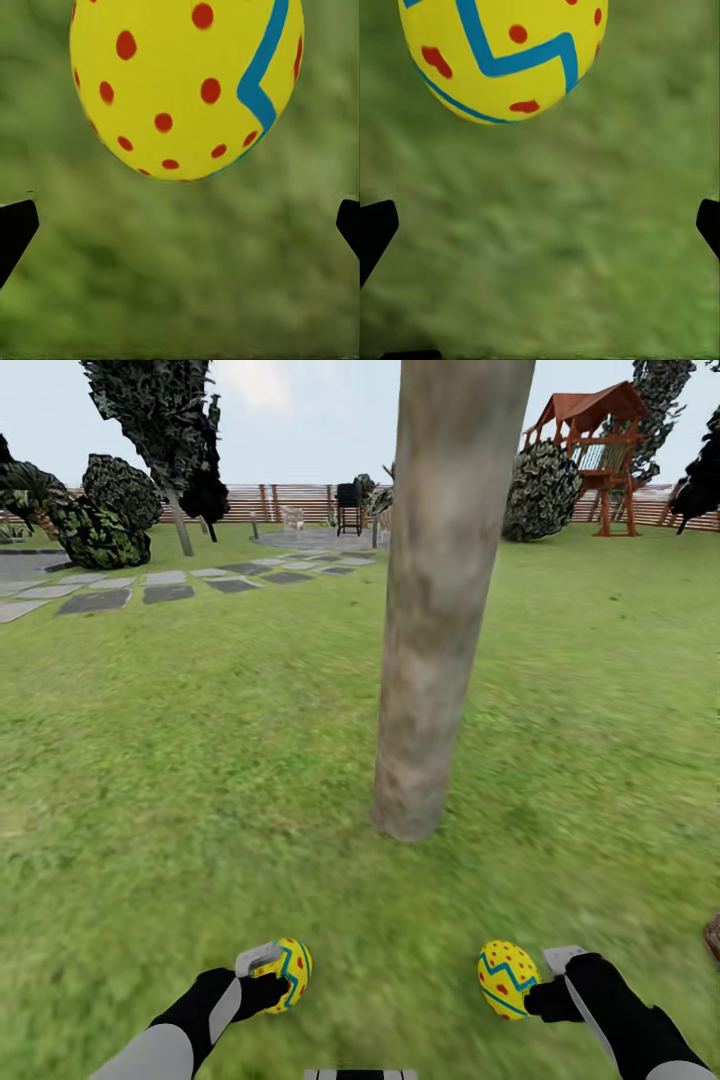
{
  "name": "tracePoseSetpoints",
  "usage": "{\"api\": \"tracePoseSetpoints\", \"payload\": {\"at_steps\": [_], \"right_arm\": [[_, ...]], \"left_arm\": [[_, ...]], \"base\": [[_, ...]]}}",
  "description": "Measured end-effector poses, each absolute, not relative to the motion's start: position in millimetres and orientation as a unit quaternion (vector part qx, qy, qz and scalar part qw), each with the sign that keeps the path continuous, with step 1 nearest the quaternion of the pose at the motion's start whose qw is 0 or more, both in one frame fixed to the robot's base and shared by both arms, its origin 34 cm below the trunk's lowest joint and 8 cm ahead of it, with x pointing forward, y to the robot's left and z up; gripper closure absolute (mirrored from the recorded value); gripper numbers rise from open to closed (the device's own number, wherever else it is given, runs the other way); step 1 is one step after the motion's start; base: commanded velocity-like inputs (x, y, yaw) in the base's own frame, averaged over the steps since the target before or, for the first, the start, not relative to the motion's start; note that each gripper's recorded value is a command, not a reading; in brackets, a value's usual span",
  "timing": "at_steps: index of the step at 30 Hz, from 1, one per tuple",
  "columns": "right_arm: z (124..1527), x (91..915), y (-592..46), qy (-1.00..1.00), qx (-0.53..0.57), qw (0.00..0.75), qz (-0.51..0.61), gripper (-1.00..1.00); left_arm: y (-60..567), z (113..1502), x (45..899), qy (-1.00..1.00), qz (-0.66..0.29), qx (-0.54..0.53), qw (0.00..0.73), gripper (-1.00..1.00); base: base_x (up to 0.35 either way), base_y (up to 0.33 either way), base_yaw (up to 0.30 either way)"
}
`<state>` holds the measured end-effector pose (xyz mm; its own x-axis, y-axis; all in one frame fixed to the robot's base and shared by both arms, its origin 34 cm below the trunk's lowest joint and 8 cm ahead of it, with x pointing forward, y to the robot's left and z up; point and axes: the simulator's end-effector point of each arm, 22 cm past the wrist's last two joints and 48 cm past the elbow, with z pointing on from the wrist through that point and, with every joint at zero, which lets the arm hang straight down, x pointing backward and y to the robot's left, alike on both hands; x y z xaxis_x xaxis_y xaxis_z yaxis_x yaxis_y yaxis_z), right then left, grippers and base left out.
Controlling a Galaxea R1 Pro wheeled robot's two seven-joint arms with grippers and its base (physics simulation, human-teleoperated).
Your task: Take the three Easter eggs out of the wicker basket on the lawn in the garden, then place them on the lawn next to a single tree (choose any tree) so that all three eggs are next to the same tree and none are left in the basket.
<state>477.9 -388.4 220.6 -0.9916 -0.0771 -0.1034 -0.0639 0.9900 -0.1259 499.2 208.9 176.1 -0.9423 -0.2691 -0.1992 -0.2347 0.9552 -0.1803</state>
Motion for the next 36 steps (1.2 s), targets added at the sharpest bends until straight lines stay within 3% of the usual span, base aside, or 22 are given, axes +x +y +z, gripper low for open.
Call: {"api": "tracePoseSetpoints", "payload": {"at_steps": [13,36], "right_arm": [[243.4,492.2,-388.4,0.994,-0.034,0.08,-0.062,-1.0],[284.3,514.4,-383.5,0.99,-0.032,0.126,-0.061,-1.0]], "left_arm": [[208.8,200.0,515.7,0.979,-0.08,-0.125,0.137,-1.0],[200.5,245.0,541.8,0.972,-0.09,-0.117,0.183,-1.0]], "base": [[-0.343,-0.039,0.0],[-0.237,-0.249,0.0]]}}
